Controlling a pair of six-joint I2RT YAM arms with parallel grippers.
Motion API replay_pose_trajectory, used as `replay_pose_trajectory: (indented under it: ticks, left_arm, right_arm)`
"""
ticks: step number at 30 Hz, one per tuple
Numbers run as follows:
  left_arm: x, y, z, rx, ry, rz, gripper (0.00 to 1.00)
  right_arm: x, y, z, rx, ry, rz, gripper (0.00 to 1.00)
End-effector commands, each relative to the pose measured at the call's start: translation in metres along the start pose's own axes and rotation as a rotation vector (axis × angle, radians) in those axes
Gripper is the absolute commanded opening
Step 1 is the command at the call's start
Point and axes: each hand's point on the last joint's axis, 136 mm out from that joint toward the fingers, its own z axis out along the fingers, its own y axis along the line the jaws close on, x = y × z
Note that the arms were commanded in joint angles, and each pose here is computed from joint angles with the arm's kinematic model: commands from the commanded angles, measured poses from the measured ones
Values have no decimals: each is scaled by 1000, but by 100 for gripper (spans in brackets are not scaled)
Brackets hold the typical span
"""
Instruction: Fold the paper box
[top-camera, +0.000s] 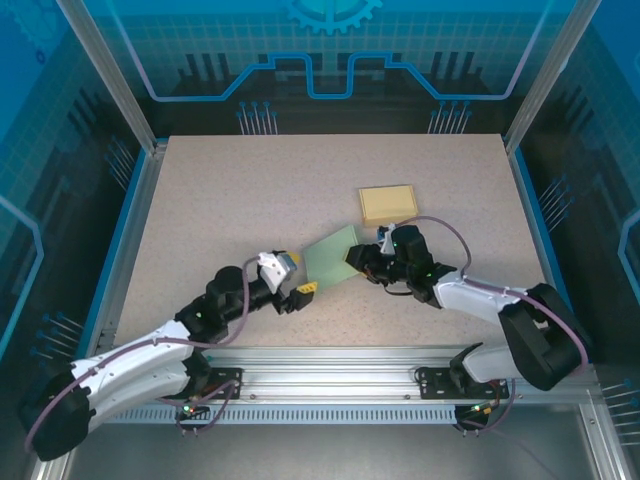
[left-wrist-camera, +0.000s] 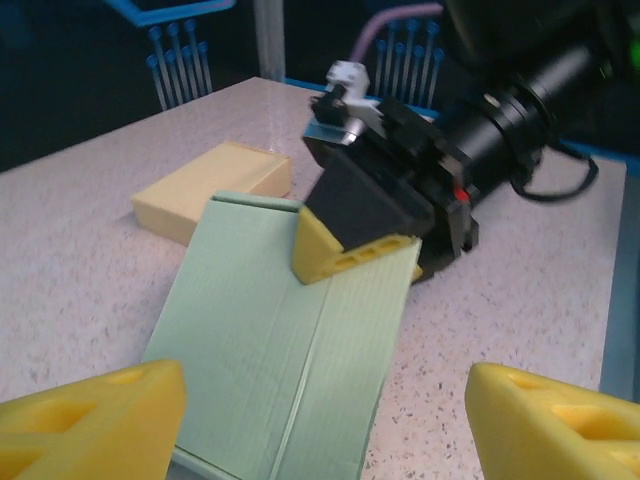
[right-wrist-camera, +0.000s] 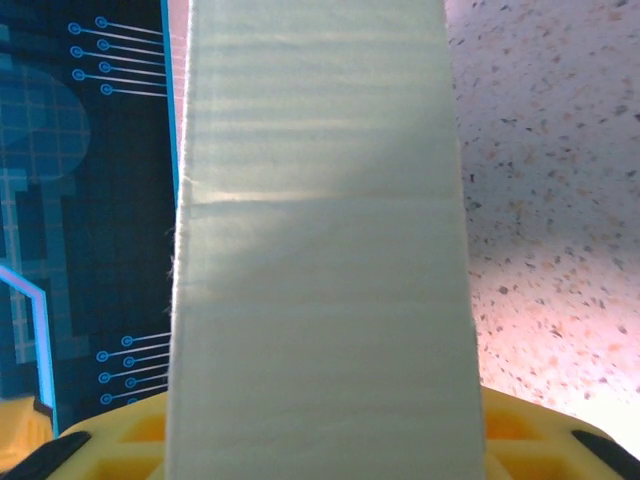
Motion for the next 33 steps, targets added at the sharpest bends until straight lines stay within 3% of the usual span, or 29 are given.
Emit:
replay_pose_trajectory:
  ticks: [1, 8, 22, 28, 33]
  left_arm:
    - [2, -10, 9, -14, 12, 343, 76]
    - [32, -15, 48, -54, 134, 547, 81]
    - [50, 11, 103, -294, 193, 619, 84]
    - [51, 21, 113, -392, 203, 670, 83]
    - [52, 22, 114, -402, 200, 654, 73]
  right_arm:
    - [1, -10, -8, 73, -10, 42, 29]
    - [1, -3, -17, 56, -29, 67, 23]
    - [0, -2, -25, 69, -56, 74, 27]
    - [2, -5, -25, 75, -53, 86, 28]
    - [2, -5, -25, 77, -53, 86, 31]
